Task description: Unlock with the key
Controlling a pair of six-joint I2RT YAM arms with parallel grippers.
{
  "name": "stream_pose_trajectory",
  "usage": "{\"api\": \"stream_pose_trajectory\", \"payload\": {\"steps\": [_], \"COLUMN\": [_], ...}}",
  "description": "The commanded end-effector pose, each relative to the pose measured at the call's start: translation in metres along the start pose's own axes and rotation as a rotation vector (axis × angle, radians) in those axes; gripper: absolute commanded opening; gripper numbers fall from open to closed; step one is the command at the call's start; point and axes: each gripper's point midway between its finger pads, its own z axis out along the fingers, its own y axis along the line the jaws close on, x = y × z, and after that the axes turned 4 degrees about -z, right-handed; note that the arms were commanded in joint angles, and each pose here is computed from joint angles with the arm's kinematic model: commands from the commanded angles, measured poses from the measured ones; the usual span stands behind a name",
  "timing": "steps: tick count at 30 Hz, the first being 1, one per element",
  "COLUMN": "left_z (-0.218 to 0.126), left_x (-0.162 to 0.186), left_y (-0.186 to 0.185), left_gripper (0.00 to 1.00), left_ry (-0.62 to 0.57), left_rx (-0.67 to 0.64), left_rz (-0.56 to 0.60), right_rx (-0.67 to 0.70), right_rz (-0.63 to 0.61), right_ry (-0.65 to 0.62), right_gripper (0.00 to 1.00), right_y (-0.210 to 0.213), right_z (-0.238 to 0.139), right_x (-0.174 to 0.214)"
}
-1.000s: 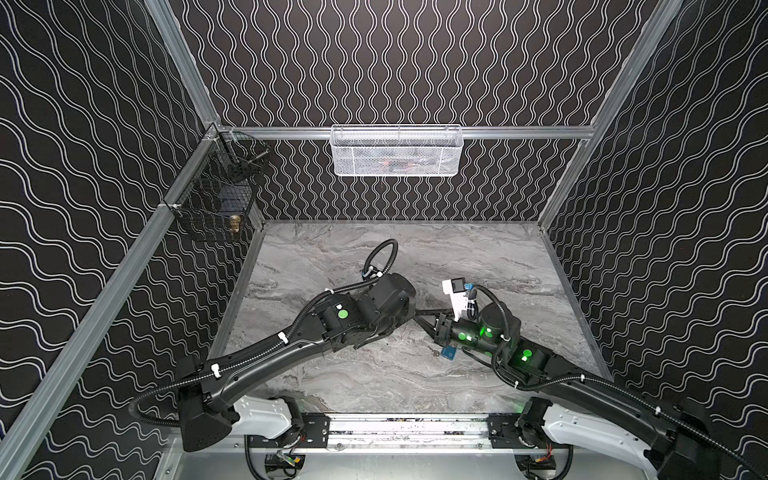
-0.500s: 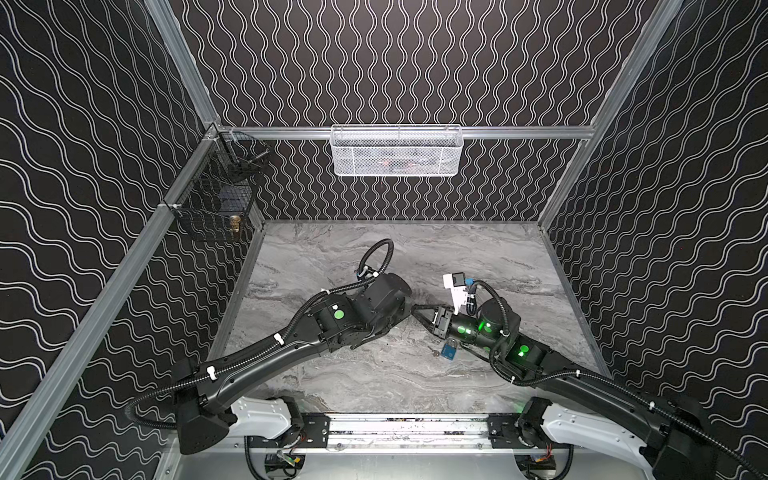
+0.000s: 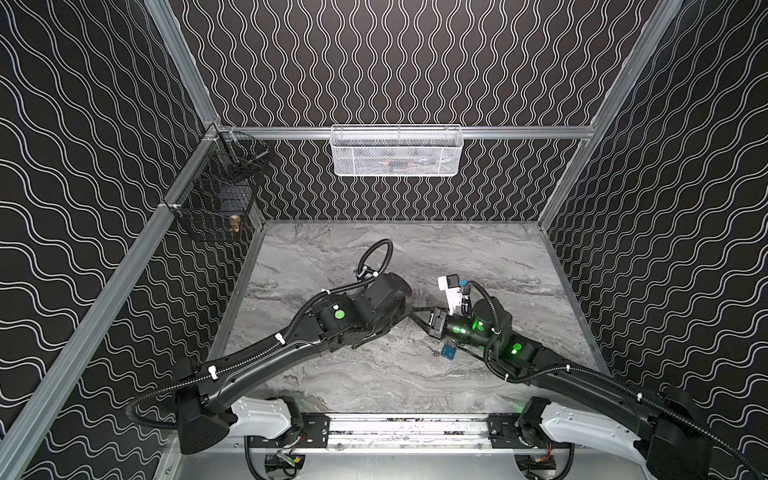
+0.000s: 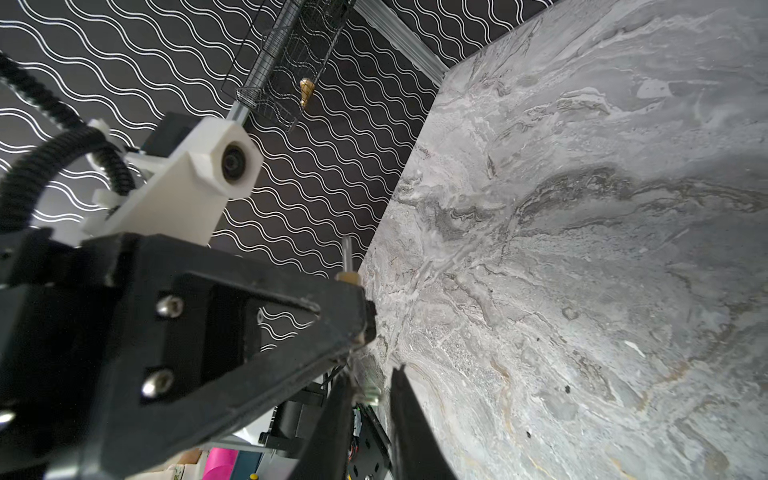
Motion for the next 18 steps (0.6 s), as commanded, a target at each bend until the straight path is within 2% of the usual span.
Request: {"api": "stream_pose_trajectory", "payload": {"steps": [1,4,11,18], "left_z": [0.001,0.001,0.000,-0.002], "left_x": [0.000,0.002,0.004,0.006], "left_y": [-0.009,-0.010,-0.016,-0.040], "left_gripper": [0.00,0.00,0.00,0.00], "left_ry": [0.006,0.013,0.026,0.043], "left_rx": [0.034,0.037,0.083,0.222], "left_rz": [-0.014,-0.011,-0.035,-0.072], "right_rx": [-0.049,-0.049,-0.047,-0.108], "right_rz": [-0.018,-0.018,0.017,0.110], "right_ry": [-0.039,-0.043,-0.021,-0.021], "right_gripper": [0.15,0.13,0.00,0.00], "right_y": [0.013,0.013,0.010,0.018], "right_z": [0.001,0.003,0.006,0.003], "right_x": [-0.012,-0.013,-0.008,-0.007]}}
